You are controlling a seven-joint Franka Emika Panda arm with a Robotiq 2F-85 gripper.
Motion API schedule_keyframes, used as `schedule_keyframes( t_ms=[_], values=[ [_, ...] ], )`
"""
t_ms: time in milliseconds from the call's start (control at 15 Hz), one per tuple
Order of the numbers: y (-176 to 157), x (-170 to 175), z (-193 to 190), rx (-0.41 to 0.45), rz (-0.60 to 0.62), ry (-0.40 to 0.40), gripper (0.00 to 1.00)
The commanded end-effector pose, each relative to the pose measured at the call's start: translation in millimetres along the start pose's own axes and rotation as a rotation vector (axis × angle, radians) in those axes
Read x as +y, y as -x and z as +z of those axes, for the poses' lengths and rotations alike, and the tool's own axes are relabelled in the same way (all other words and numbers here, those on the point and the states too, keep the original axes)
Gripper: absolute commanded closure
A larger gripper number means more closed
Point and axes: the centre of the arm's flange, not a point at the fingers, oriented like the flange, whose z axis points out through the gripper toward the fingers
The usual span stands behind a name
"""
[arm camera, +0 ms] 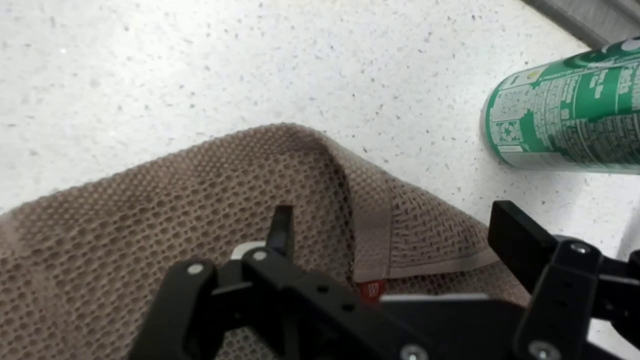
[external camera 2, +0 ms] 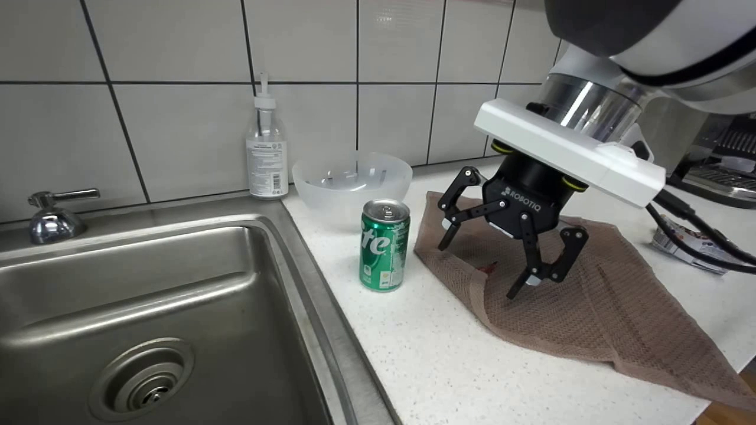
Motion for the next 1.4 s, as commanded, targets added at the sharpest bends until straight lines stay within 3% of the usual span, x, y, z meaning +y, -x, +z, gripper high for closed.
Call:
schedule_keyframes(
  t_ms=[0,1333],
  values=[
    [1.5,-11.5,7.2,0.009,0.014,-0.008,0.0],
    [-2.6,-21.1,17.1,0.034,0.007,-0.017,0.0]
  ],
)
